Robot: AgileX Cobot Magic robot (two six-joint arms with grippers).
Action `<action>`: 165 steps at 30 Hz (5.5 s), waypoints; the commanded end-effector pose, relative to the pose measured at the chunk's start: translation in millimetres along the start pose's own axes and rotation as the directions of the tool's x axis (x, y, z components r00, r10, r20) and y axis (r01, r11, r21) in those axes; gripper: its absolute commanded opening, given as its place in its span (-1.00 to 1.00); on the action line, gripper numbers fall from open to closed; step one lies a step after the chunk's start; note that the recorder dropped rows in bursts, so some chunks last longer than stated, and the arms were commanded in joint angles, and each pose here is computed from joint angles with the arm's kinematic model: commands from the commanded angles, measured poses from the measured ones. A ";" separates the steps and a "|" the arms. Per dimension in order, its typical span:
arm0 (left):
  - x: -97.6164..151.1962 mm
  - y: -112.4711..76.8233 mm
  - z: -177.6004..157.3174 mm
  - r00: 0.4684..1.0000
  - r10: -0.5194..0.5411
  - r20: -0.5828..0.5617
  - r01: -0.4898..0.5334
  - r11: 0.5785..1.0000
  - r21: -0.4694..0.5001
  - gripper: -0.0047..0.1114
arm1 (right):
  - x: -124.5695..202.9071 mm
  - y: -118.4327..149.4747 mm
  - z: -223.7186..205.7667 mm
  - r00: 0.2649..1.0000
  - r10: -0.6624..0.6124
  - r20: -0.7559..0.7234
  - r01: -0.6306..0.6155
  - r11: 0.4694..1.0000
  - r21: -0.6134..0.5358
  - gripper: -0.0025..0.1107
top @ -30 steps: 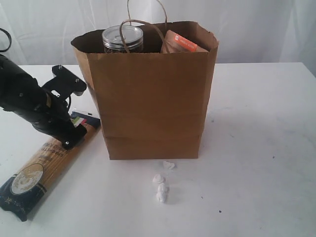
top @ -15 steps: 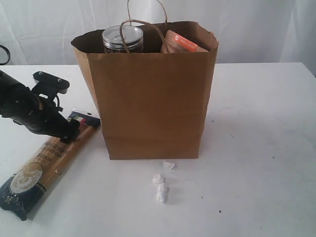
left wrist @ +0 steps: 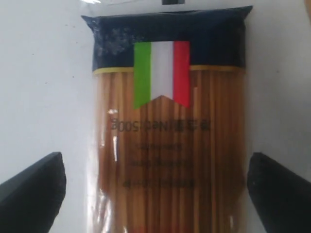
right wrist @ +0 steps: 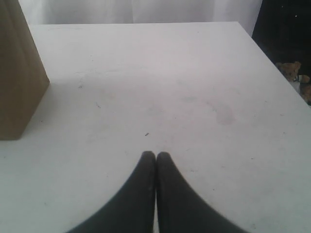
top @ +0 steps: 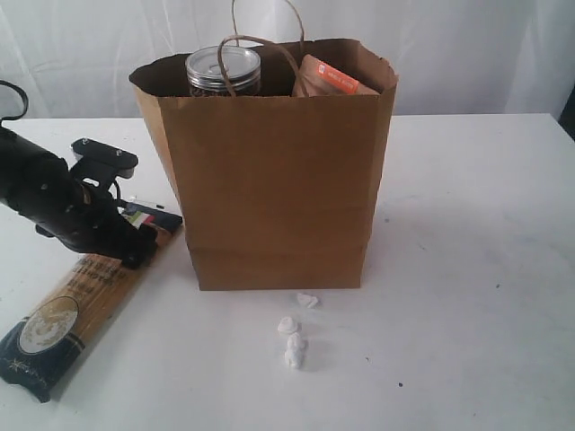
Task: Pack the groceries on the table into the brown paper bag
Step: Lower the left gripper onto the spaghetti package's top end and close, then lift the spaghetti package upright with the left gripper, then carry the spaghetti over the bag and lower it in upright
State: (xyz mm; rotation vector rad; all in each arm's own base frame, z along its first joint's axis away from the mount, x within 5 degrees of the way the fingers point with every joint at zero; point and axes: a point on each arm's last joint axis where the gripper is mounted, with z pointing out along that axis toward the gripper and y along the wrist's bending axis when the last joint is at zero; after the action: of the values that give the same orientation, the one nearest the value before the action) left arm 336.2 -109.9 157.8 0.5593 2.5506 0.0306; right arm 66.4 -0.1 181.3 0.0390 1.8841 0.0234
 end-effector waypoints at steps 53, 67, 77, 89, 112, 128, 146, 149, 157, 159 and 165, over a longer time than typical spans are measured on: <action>-18.5 13.7 -88.0 0.999 0.029 -0.029 -0.030 0.998 -0.048 -0.91 | -1.5 0.2 -0.5 1.000 -0.004 0.013 0.004 1.000 -0.002 -0.96; -16.3 19.9 -135.8 0.999 0.029 0.036 -0.026 0.996 -0.085 -0.91 | -1.5 0.2 -0.5 1.000 -0.004 0.013 0.004 1.000 -0.002 -0.96; -14.0 26.4 -199.0 0.971 0.042 0.237 -0.011 0.991 -0.131 -0.91 | -1.5 0.2 -0.5 1.000 -0.004 0.013 0.004 1.000 -0.002 -0.96; -5.0 30.7 -254.4 0.901 0.038 0.433 0.036 0.986 -0.161 -0.91 | -1.5 0.2 -0.5 1.000 -0.004 0.013 0.004 1.000 -0.002 -0.96; -37.0 18.8 -355.6 0.056 -0.285 0.957 0.047 0.958 0.283 -0.91 | -1.5 0.2 -0.5 1.000 -0.004 0.013 0.004 1.000 -0.002 -0.96; -37.6 10.5 -352.3 -0.213 -0.541 0.814 -0.177 0.840 0.513 -0.92 | -1.5 0.2 -0.5 1.000 -0.004 0.013 0.004 1.000 -0.002 -0.96; -76.6 8.2 -286.7 -0.161 -0.763 0.626 -0.260 0.645 0.719 -0.92 | -1.5 0.2 -0.5 1.000 -0.004 0.013 0.004 1.000 -0.002 -0.96; -85.2 9.2 -289.8 -0.166 -0.778 0.606 -0.280 0.626 0.728 -0.92 | -1.5 0.2 -0.5 1.000 -0.004 0.013 0.004 1.000 -0.002 -0.96; -99.2 9.6 -315.6 -0.161 -0.831 0.532 -0.381 0.550 0.743 -0.92 | -1.5 0.2 -0.5 1.000 -0.004 0.013 0.004 1.000 -0.002 -0.96; -102.4 6.8 -321.3 -0.154 -0.817 0.556 -0.409 0.565 0.717 -0.92 | -1.5 0.2 -0.5 1.000 -0.004 0.013 0.004 1.000 -0.002 -0.96; -120.9 -0.6 -328.3 -0.139 -0.740 0.658 -0.480 0.632 0.609 -0.92 | -1.5 0.2 -0.5 1.000 -0.004 0.013 0.004 1.000 -0.002 -0.96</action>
State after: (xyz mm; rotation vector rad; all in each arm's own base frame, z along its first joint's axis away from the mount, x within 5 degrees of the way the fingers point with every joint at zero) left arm 273.4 -128.6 482.0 0.1398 0.8094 -1.2294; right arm 66.4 -0.1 181.3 0.0322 1.8842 0.0185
